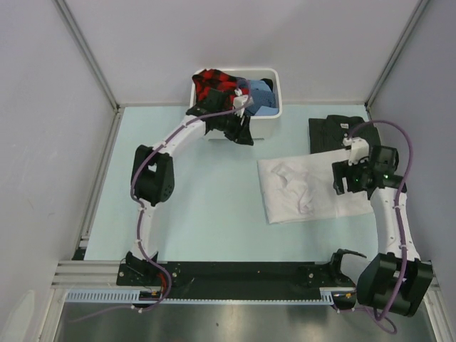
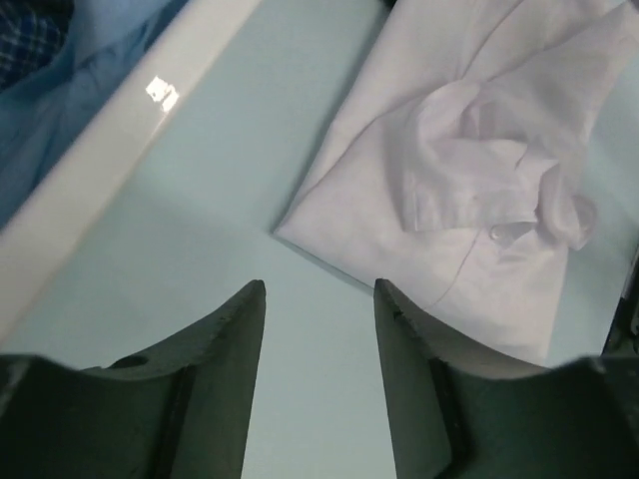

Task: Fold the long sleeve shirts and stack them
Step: Fold the shirt

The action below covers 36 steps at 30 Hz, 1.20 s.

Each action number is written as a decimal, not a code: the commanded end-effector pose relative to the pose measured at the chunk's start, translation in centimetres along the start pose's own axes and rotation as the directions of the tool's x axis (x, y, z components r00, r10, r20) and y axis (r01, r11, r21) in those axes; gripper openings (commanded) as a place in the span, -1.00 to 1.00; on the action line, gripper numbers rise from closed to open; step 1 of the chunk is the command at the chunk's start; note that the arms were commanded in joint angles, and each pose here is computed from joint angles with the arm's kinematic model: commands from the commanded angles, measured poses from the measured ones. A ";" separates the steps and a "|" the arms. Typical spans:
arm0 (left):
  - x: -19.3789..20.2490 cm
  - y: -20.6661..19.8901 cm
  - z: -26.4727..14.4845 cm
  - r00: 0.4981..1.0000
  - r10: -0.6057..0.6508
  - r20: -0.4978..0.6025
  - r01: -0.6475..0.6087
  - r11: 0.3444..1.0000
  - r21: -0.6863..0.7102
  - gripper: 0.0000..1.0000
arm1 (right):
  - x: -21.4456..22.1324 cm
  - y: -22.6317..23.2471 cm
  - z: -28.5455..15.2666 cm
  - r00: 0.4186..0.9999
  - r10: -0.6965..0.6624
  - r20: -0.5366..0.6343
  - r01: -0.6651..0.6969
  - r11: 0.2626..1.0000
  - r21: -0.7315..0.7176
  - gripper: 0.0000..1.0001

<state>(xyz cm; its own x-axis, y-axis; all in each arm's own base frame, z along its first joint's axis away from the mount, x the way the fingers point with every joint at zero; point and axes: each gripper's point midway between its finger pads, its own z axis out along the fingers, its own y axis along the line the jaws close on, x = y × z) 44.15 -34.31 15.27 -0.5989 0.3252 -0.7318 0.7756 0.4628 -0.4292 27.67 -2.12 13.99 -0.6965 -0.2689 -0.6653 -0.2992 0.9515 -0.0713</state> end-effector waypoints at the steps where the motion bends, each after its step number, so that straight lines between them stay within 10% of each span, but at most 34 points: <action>1: 5.0 0.2 3.6 0.988 -0.004 -0.157 -0.001 0.999 -0.036 -0.02 | 2.9 -3.2 0.4 0.986 0.133 -0.104 -0.126 0.990 0.065 0.64; 9: 5.5 -0.5 6.6 0.987 -0.032 -0.157 0.028 0.999 -0.028 0.09 | 5.6 -8.5 0.2 0.894 0.418 -0.165 -0.386 0.902 0.195 0.59; 20: 8.3 -1.7 8.3 0.981 -0.168 -0.095 0.165 0.986 -0.040 0.07 | 4.2 -9.1 -1.1 0.913 0.391 -0.120 -0.365 0.911 0.191 0.62; 24: 5.6 -4.0 6.4 0.996 -0.015 0.092 0.012 0.999 0.036 0.16 | 4.4 -8.7 -1.2 0.927 0.359 -0.109 -0.338 0.926 0.170 0.62; 30: 6.0 -4.1 3.1 0.958 0.275 0.084 -0.278 0.960 0.025 0.24 | 4.2 -8.1 -1.5 0.941 0.323 -0.104 -0.310 0.942 0.125 0.62; 33: 8.0 -5.2 0.6 0.849 0.525 0.063 -0.528 0.847 0.059 0.32 | 3.8 -7.5 -1.4 0.956 0.280 -0.092 -0.273 0.959 0.079 0.61; 35: 11.2 -5.3 -0.1 0.703 0.710 0.043 -0.709 0.696 0.109 0.36 | 4.1 -7.4 -0.9 0.955 0.274 -0.112 -0.268 0.961 0.070 0.61; 36: 11.2 -5.4 -0.6 0.544 0.837 0.063 -0.837 0.537 0.104 0.37 | 4.4 -7.6 -0.8 0.952 0.278 -0.128 -0.270 0.960 0.073 0.60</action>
<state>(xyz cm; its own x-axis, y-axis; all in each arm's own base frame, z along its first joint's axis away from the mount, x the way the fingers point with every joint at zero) 35.28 -34.38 7.70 -0.2654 0.4884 -0.8313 0.9511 0.2741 -0.1427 26.01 -10.75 11.65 -0.8373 0.0391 -0.5454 0.0037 0.9978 0.0658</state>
